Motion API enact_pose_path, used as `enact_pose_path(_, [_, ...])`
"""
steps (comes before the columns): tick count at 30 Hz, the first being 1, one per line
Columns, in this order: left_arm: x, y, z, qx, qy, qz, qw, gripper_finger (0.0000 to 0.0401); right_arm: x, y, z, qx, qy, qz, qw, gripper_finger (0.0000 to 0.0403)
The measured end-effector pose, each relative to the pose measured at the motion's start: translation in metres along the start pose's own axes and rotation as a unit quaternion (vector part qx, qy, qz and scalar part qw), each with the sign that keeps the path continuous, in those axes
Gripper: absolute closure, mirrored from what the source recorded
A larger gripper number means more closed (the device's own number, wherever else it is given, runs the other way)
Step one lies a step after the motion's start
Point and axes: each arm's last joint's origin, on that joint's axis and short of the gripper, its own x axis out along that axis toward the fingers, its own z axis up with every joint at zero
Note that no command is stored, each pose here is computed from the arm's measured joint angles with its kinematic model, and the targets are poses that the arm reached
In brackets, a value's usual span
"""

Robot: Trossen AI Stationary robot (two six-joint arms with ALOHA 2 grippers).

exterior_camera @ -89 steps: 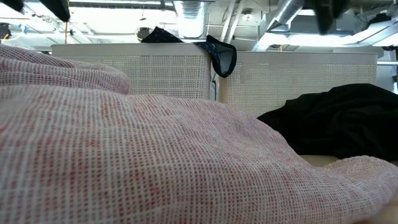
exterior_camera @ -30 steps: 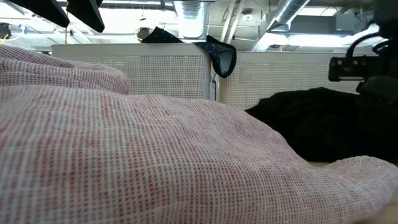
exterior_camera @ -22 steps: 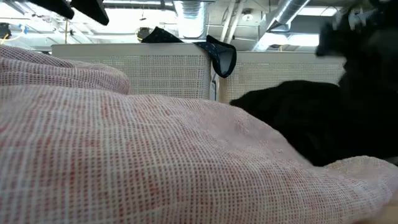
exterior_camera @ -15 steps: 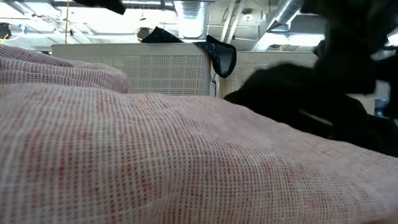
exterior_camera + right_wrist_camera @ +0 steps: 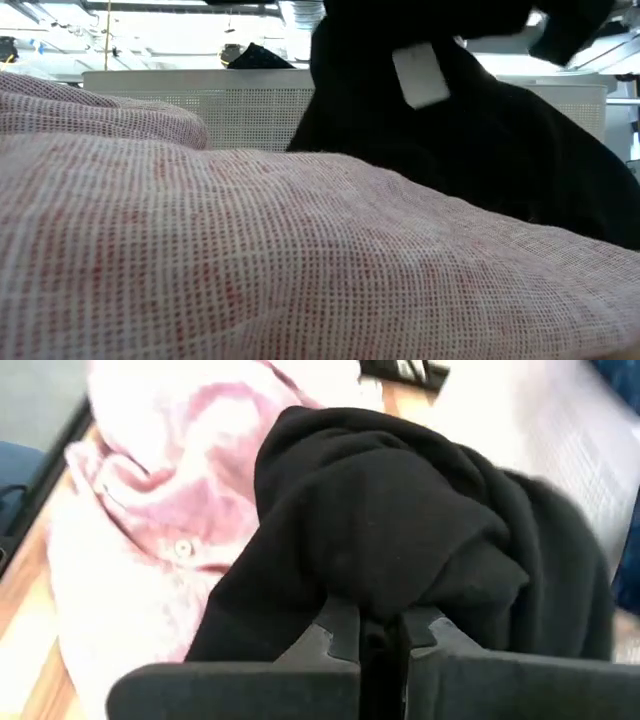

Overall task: Sort clothes
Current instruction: Put the black pants into the left white laundry bin

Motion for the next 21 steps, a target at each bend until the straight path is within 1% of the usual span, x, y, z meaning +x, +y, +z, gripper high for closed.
enact_pose_path(5, [0.016, 0.009, -0.013, -0.026, -0.028, -0.003, 0.999, 0.0037, -0.007, -0.001, 0.019, -0.041, -0.039, 0.005, 0.998, 0.0389])
enact_pose_path(10, [0.044, 0.005, -0.024, -0.032, -0.040, -0.032, 0.998, 0.0025, -0.014, -0.003, 0.036, -0.071, -0.070, 0.007, 0.995, 0.0389])
enact_pose_path(14, [0.062, 0.003, -0.029, -0.034, -0.066, -0.010, 0.997, 0.0017, -0.017, -0.003, 0.043, -0.086, -0.088, 0.016, 0.992, 0.0389])
enact_pose_path(21, [0.080, 0.007, -0.033, -0.053, -0.108, 0.022, 0.992, 0.0015, -0.019, -0.003, 0.048, -0.102, -0.101, 0.018, 0.989, 0.0388])
